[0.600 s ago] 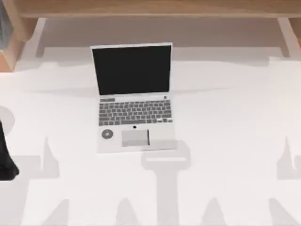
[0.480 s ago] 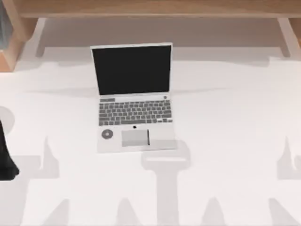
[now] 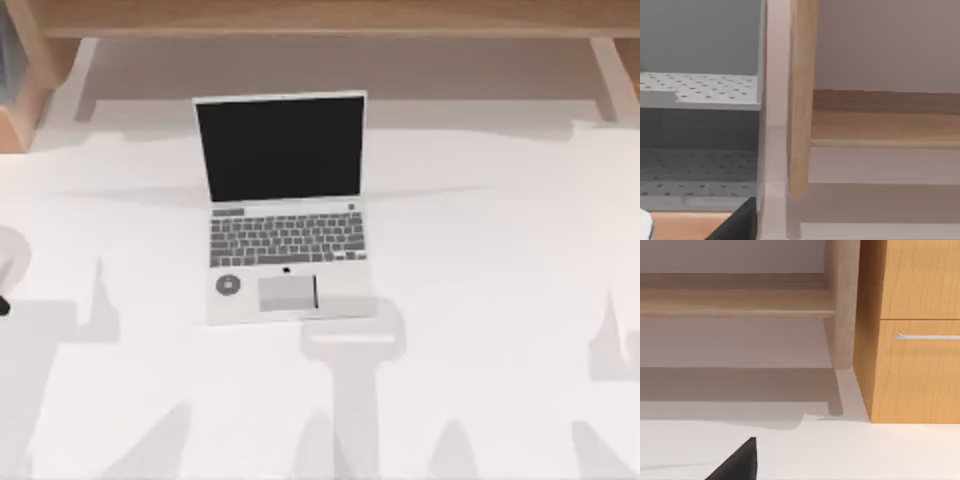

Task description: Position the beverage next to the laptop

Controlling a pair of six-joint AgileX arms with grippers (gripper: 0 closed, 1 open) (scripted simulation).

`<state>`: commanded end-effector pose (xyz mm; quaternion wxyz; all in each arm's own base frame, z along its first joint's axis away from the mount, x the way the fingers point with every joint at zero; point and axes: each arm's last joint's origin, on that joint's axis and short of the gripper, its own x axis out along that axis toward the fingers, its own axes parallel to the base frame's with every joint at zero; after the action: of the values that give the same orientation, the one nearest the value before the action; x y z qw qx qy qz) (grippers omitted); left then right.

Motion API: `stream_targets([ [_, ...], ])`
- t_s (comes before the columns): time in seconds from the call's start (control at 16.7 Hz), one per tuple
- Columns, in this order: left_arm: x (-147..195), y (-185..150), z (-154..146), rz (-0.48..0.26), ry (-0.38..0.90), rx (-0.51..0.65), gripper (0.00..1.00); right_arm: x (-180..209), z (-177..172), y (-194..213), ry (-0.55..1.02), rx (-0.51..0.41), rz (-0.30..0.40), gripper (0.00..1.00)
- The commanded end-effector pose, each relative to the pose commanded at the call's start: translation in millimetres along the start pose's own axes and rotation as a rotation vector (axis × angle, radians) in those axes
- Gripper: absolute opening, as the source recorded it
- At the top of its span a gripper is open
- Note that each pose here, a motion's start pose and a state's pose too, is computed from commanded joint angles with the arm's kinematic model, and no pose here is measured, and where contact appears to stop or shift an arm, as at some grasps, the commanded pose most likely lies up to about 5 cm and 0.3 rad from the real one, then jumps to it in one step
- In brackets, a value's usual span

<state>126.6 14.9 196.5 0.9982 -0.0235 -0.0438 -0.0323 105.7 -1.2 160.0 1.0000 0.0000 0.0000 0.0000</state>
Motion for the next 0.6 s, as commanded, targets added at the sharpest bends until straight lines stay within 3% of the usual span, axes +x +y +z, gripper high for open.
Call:
stream_targets([
  [0.3,38,39,6,-0.033,0.003,-0.002,1.0,0,0,0,0.0,0.0,0.0,1.0],
  [0.6,62,100,-34,-0.022,0.088,-0.001,1.0,0,0,0,0.0,0.0,0.0,1.0],
])
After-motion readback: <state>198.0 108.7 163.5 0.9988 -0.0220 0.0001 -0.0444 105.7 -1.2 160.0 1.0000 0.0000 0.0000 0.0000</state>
